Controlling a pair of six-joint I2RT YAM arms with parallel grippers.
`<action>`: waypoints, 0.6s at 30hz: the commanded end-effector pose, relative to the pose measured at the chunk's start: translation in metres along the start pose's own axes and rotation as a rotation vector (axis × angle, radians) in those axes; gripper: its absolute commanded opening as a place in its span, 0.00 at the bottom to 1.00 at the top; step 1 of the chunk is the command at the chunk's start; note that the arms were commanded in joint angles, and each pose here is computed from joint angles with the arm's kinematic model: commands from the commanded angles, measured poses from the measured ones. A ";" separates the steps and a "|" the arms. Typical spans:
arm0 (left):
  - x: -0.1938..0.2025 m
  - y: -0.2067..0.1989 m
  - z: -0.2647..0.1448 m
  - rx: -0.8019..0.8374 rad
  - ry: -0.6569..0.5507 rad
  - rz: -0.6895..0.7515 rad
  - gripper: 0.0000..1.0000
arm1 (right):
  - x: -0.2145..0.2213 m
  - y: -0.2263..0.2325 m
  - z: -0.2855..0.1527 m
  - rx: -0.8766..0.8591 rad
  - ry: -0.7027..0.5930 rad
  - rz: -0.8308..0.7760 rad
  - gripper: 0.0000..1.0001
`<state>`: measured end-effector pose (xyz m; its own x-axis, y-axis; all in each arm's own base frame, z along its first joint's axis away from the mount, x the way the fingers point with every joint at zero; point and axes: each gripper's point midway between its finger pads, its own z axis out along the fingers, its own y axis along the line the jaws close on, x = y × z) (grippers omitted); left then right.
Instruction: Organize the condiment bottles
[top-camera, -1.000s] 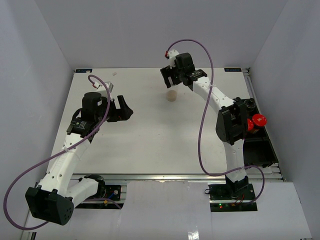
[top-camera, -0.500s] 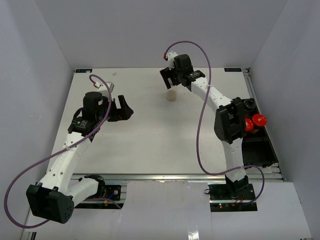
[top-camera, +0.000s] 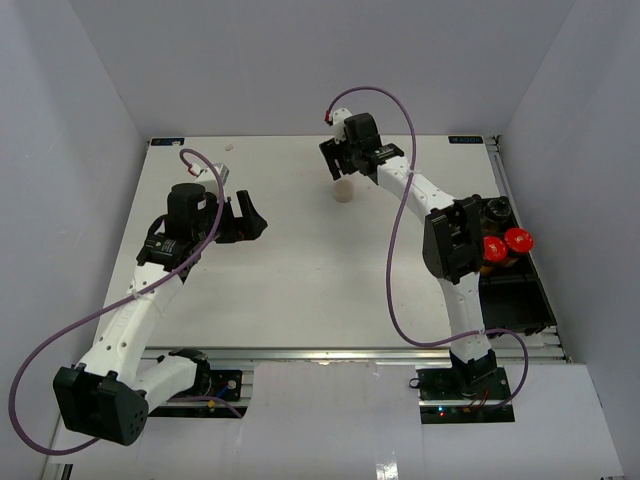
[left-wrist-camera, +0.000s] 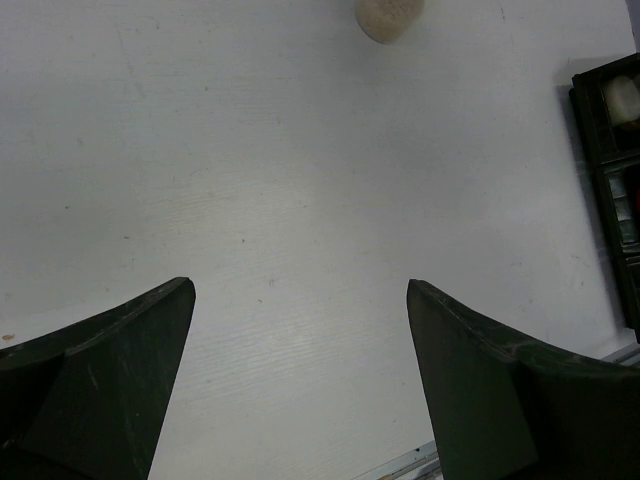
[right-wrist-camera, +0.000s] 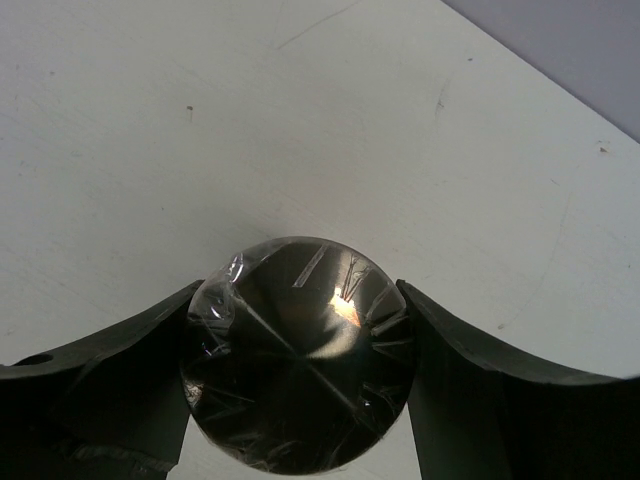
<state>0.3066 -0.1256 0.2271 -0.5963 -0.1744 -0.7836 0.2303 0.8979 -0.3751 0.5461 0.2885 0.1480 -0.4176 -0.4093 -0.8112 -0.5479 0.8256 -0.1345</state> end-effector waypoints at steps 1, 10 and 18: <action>-0.006 0.000 -0.002 0.000 -0.020 0.009 0.98 | -0.027 -0.008 -0.018 0.044 -0.084 0.001 0.32; -0.009 -0.005 -0.003 0.017 -0.015 -0.008 0.98 | -0.054 -0.018 -0.076 0.088 -0.132 0.059 0.08; -0.004 -0.004 0.010 0.026 0.010 -0.030 0.98 | -0.045 -0.025 -0.157 0.143 -0.177 0.123 0.08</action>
<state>0.3087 -0.1273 0.2243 -0.6053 -0.1832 -0.7747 0.2237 0.8948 -0.3864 0.4840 0.2457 0.1952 -0.4584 -0.3535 -0.8154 -0.4706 0.8749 -0.1148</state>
